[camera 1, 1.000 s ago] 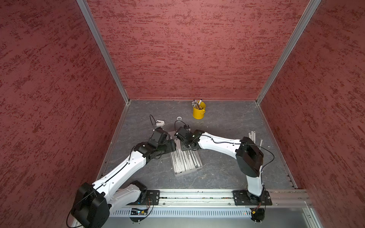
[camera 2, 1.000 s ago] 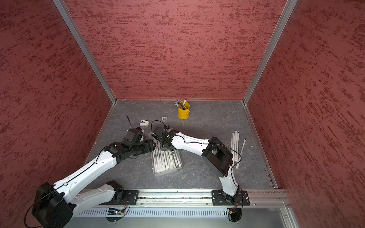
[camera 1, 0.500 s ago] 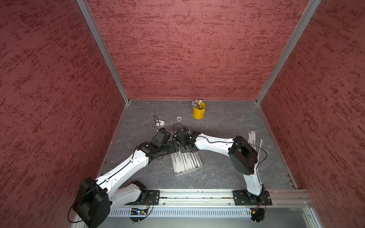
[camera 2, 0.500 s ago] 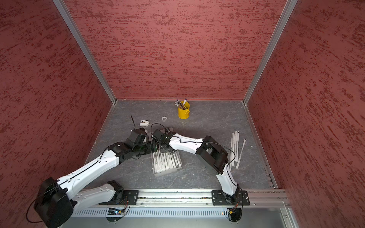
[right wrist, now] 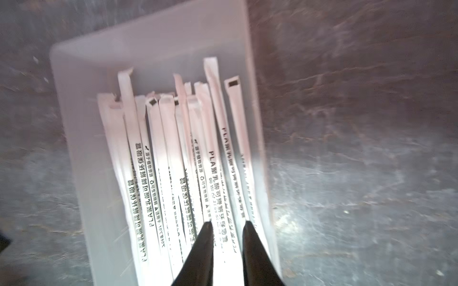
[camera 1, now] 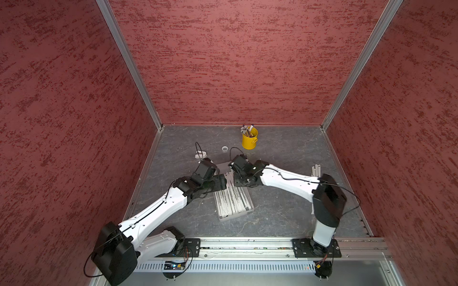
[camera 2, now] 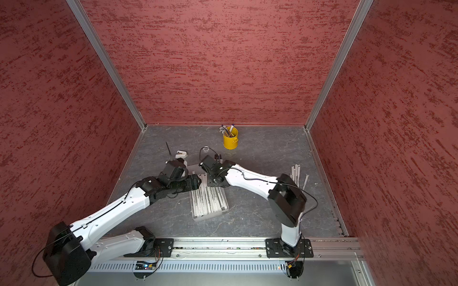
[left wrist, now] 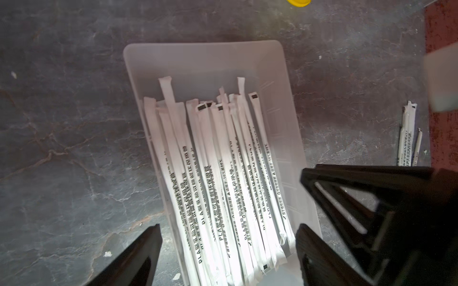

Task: Put the straws into the storage box
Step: Place the straw in the storage box, then pick up the straw from the center of the board.

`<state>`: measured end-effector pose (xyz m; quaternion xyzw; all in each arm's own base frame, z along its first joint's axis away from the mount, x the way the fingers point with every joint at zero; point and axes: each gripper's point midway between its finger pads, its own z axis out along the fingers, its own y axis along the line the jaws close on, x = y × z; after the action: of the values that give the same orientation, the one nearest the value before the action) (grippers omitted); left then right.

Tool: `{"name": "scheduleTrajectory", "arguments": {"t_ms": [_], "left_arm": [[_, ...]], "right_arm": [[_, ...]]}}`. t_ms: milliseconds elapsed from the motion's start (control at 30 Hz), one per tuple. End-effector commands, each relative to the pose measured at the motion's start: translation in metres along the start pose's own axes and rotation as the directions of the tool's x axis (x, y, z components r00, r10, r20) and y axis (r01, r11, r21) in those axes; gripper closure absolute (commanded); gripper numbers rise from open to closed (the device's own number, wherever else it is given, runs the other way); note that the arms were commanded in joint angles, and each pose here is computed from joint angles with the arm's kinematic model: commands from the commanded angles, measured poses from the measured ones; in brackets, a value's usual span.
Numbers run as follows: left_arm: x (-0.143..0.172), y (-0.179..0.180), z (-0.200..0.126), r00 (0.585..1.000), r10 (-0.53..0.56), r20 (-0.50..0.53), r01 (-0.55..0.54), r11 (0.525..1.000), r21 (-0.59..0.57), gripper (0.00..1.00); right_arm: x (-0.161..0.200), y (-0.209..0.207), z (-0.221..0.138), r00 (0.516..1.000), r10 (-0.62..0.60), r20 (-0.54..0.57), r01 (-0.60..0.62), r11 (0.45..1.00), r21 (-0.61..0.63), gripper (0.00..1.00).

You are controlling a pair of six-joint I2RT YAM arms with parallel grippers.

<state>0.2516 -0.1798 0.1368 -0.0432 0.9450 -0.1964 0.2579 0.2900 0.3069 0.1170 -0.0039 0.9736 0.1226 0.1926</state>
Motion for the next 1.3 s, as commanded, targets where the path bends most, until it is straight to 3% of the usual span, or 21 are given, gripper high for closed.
{"name": "scheduleTrajectory", "arguments": {"t_ms": [0, 267, 533, 667, 867, 1033, 1133, 1267], "left_arm": [[-0.013, -0.040, 0.001, 0.993, 0.112, 0.041, -0.115, 0.991, 0.065, 0.11], [0.006, -0.146, 0.044, 0.958, 0.287, -0.013, -0.276, 0.934, 0.229, 0.10], [0.019, -0.210, 0.092, 0.912, 0.399, -0.097, -0.365, 0.896, 0.252, 0.10], [0.016, -0.218, 0.107, 0.905, 0.418, -0.084, -0.397, 0.898, 0.192, 0.02], [0.018, -0.223, 0.109, 0.900, 0.430, -0.066, -0.411, 0.891, 0.192, 0.00], [0.018, -0.222, 0.103, 0.898, 0.435, -0.059, -0.414, 0.884, 0.215, 0.01], [0.016, -0.217, 0.100, 0.903, 0.426, -0.059, -0.405, 0.888, 0.220, 0.01], [0.007, -0.199, 0.094, 0.923, 0.381, -0.054, -0.364, 0.910, 0.201, 0.02]], "right_arm": [[-0.013, -0.065, -0.019, 0.991, 0.134, 0.005, -0.134, 0.990, 0.046, 0.75], [-0.014, -0.230, -0.040, 0.920, 0.375, 0.114, -0.392, 0.886, 0.249, 0.65], [-0.009, -0.324, -0.028, 0.793, 0.568, 0.218, -0.609, 0.739, 0.288, 0.48], [-0.001, -0.351, -0.020, 0.732, 0.645, 0.219, -0.679, 0.670, 0.300, 0.46], [0.008, -0.372, -0.005, 0.710, 0.675, 0.200, -0.694, 0.623, 0.362, 0.47], [0.015, -0.375, 0.011, 0.709, 0.686, 0.163, -0.687, 0.620, 0.379, 0.49], [0.018, -0.368, 0.018, 0.710, 0.692, 0.131, -0.687, 0.638, 0.348, 0.56], [0.020, -0.347, 0.020, 0.753, 0.651, 0.093, -0.641, 0.694, 0.328, 0.66]]}}
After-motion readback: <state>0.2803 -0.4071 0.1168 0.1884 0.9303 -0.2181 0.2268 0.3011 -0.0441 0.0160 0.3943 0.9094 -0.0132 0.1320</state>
